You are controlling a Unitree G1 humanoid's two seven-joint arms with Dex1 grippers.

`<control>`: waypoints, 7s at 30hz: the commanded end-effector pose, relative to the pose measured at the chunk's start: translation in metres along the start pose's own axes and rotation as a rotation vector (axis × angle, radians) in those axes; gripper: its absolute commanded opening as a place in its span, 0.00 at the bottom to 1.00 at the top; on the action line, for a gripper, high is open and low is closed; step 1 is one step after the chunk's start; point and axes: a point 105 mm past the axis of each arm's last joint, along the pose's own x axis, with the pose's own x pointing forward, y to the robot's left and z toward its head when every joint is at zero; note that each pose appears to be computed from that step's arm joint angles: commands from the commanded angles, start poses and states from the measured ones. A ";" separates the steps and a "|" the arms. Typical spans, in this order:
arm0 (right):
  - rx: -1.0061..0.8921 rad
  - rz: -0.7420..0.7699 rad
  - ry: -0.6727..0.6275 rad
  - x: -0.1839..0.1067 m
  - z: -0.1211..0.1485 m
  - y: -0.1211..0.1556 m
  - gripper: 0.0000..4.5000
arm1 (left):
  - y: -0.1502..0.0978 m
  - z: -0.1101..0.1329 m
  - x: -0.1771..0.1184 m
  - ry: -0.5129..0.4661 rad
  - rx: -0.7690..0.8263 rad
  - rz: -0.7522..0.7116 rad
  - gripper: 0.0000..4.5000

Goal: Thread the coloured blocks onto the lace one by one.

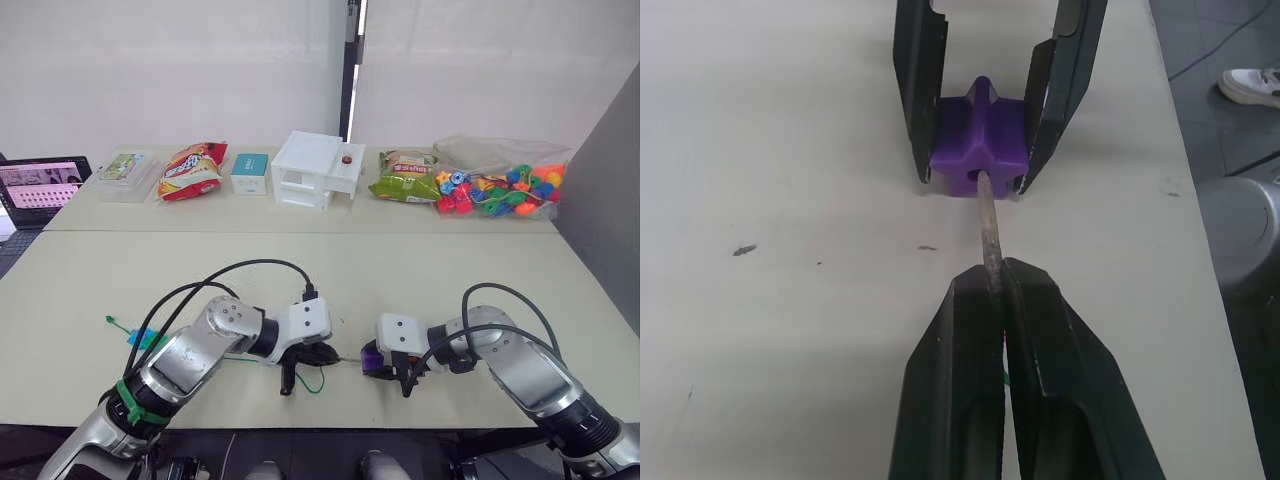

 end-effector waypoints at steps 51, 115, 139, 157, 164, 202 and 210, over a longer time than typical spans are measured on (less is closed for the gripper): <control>0.091 -0.032 0.063 -0.002 -0.016 0.004 0.31 | -0.004 -0.031 0.022 -0.042 -0.128 0.000 0.64; 0.087 -0.044 0.075 -0.007 -0.016 0.003 0.31 | -0.009 -0.010 0.044 -0.117 -0.053 0.057 0.01; 0.106 -0.086 0.034 -0.012 -0.009 0.002 0.42 | 0.001 0.015 0.035 -0.187 -0.011 0.010 0.69; 0.142 -0.157 -0.034 -0.056 -0.014 0.010 1.00 | 0.003 0.023 0.056 -0.111 0.114 -0.119 1.00; 0.152 -0.175 -0.025 -0.050 -0.021 0.011 1.00 | 0.010 0.023 0.063 -0.085 0.142 -0.113 1.00; 0.096 -0.157 0.009 -0.039 -0.033 0.004 0.00 | 0.007 0.022 0.049 -0.094 0.130 -0.115 0.31; 0.034 -0.116 0.036 -0.048 -0.023 0.001 0.00 | 0.011 -0.029 -0.039 0.052 0.085 -0.055 0.31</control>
